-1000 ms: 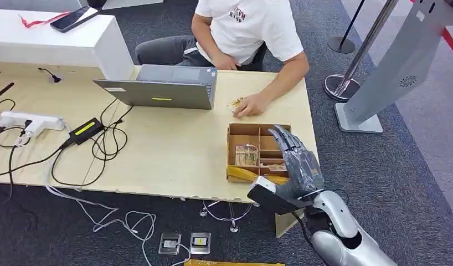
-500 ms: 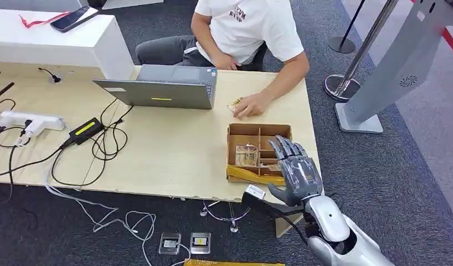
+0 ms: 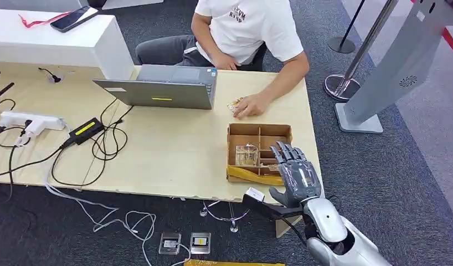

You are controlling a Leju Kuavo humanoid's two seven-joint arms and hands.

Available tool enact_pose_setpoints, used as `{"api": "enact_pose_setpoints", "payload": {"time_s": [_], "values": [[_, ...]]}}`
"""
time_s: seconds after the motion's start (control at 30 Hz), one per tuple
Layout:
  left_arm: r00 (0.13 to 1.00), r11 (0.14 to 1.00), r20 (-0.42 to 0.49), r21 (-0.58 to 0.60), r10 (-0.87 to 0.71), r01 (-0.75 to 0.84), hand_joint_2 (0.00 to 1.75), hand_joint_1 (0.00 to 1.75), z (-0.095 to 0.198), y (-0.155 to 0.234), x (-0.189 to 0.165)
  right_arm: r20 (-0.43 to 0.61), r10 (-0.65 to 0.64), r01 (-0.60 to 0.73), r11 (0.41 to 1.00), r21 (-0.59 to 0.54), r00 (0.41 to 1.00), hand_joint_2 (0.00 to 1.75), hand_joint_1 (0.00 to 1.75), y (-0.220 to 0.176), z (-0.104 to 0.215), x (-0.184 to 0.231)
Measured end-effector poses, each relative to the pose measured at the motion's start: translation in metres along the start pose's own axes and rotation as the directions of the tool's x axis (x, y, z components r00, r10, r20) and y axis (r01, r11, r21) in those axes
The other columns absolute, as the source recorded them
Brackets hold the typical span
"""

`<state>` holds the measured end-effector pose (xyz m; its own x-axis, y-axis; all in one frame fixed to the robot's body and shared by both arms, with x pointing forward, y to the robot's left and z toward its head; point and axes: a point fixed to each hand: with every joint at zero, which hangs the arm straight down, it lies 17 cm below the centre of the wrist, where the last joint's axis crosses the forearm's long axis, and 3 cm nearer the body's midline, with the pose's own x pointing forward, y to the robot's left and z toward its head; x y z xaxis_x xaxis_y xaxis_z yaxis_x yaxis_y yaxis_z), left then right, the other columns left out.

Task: Pass the card to the sensor for recognition and then transmit it.

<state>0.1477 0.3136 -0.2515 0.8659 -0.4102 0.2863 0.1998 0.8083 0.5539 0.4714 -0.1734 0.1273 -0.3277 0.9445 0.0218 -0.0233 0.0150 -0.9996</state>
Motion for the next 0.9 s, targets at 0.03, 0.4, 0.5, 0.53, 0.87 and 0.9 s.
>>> {"api": "enact_pose_setpoints", "payload": {"time_s": [0.03,0.4,0.5,0.53,0.87,0.9], "values": [[1.0,1.0,-0.001,0.0,0.002,-0.002,0.0,0.0,0.0,0.0,0.0,-0.006,0.0,0.0,1.0,0.0,1.0,1.75,0.0,0.001,0.0,-0.002],[1.0,1.0,-0.001,-0.003,0.006,-0.006,0.0,0.0,0.001,-0.002,0.001,-0.081,-0.002,-0.002,0.999,-0.047,0.997,1.75,0.0,0.004,-0.003,-0.028],[1.0,1.0,-0.001,-0.003,0.006,-0.006,0.0,0.0,0.001,-0.002,0.001,-0.082,-0.002,-0.002,0.999,-0.047,0.997,1.75,0.0,0.004,-0.004,-0.029],[1.0,1.0,-0.001,-0.003,0.006,-0.006,0.0,0.0,0.001,-0.002,0.001,-0.083,-0.002,-0.002,0.999,-0.048,0.997,1.75,0.0,0.004,-0.004,-0.029],[1.0,1.0,-0.003,-0.002,0.016,-0.016,0.0,0.0,0.001,-0.002,0.001,-0.104,-0.003,-0.003,0.998,-0.062,0.995,1.75,0.0,0.012,-0.02,-0.042],[1.0,1.0,-0.004,-0.001,0.018,-0.018,0.0,0.0,0.001,-0.002,0.001,-0.108,-0.004,-0.002,0.998,-0.06,0.994,1.75,0.0,0.013,-0.021,-0.043]]}}
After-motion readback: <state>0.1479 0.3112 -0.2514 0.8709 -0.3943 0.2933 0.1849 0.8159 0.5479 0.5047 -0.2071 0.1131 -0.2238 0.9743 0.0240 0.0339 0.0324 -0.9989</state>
